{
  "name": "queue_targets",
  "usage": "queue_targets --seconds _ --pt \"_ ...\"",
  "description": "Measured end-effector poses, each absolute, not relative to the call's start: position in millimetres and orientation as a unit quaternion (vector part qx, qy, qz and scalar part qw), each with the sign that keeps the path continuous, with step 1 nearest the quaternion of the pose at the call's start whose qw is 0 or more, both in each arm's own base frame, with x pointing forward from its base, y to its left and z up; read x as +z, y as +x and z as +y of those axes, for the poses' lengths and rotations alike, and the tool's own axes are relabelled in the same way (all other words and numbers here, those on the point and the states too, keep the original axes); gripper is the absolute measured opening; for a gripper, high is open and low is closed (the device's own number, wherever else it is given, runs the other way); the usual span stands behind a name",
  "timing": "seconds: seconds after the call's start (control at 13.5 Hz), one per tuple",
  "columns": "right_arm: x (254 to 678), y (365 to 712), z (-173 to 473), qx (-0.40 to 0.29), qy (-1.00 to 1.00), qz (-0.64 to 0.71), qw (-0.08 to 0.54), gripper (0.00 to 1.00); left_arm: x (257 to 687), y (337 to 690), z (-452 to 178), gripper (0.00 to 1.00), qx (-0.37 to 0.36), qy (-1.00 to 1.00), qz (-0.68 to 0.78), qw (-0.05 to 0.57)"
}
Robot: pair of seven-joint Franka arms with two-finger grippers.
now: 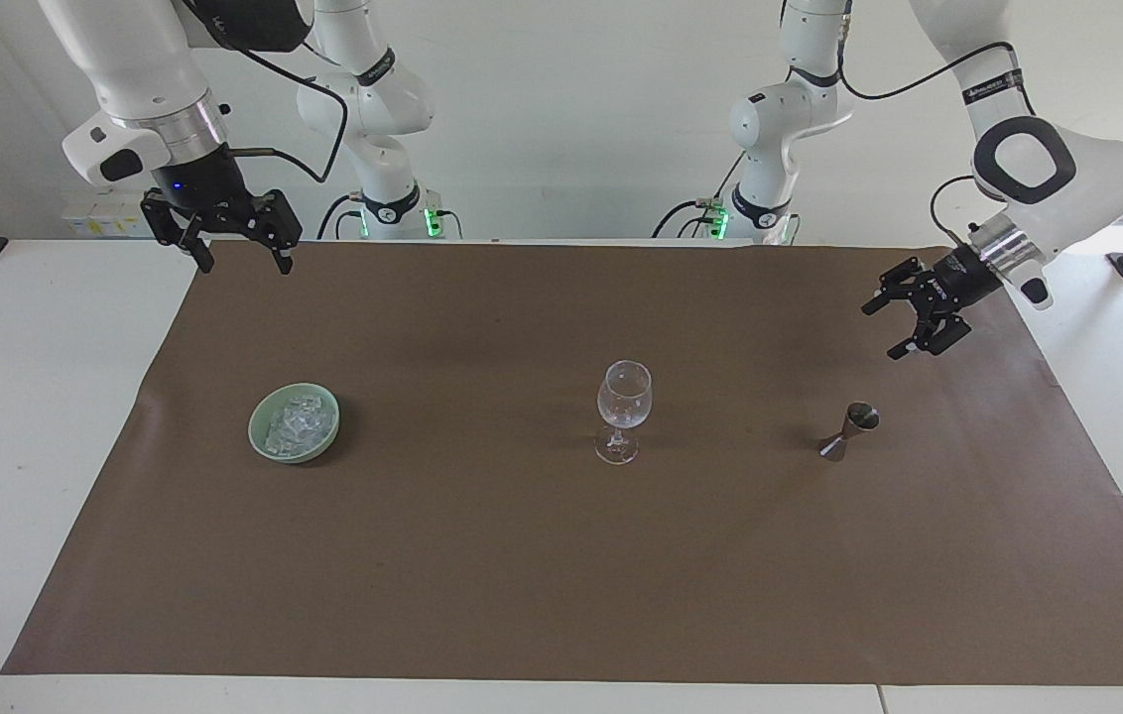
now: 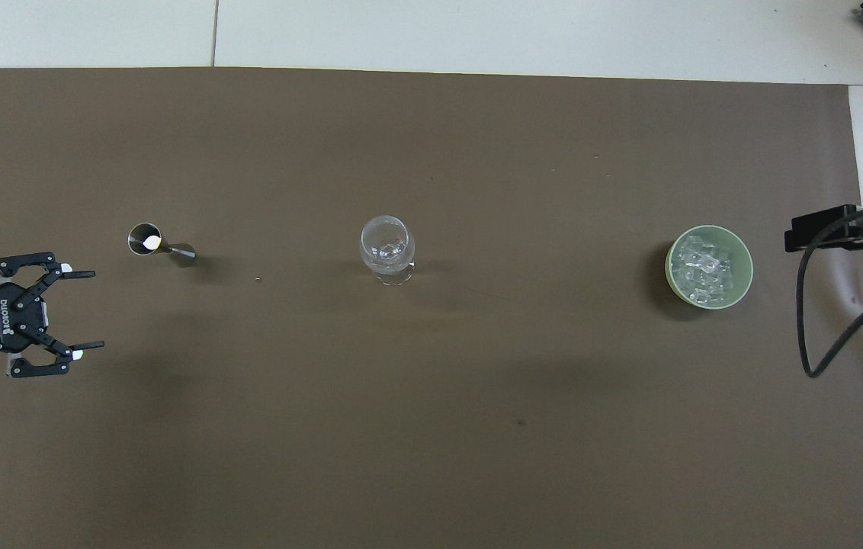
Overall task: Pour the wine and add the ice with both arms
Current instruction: 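Reach the left gripper toward the small silver jigger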
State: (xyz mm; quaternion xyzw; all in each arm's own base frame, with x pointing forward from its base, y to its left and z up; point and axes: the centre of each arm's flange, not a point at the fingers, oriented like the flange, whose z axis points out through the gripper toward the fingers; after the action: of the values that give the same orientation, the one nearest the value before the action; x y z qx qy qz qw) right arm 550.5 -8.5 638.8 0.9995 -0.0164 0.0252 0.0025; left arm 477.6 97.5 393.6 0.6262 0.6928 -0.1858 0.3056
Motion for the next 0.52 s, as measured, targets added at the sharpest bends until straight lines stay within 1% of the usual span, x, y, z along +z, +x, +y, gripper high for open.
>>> queue_targets --seconds 0.22,0.52 --pt "639 550 -9 0.025 1.0 -0.016 0.002 1.0 365 463 103 1.0 -0.189 0.564 0.733 0.33" --pt "639 550 -9 0.025 1.0 -0.016 0.002 1.0 329 446 99 1.0 -0.199 0.439 0.787 0.385"
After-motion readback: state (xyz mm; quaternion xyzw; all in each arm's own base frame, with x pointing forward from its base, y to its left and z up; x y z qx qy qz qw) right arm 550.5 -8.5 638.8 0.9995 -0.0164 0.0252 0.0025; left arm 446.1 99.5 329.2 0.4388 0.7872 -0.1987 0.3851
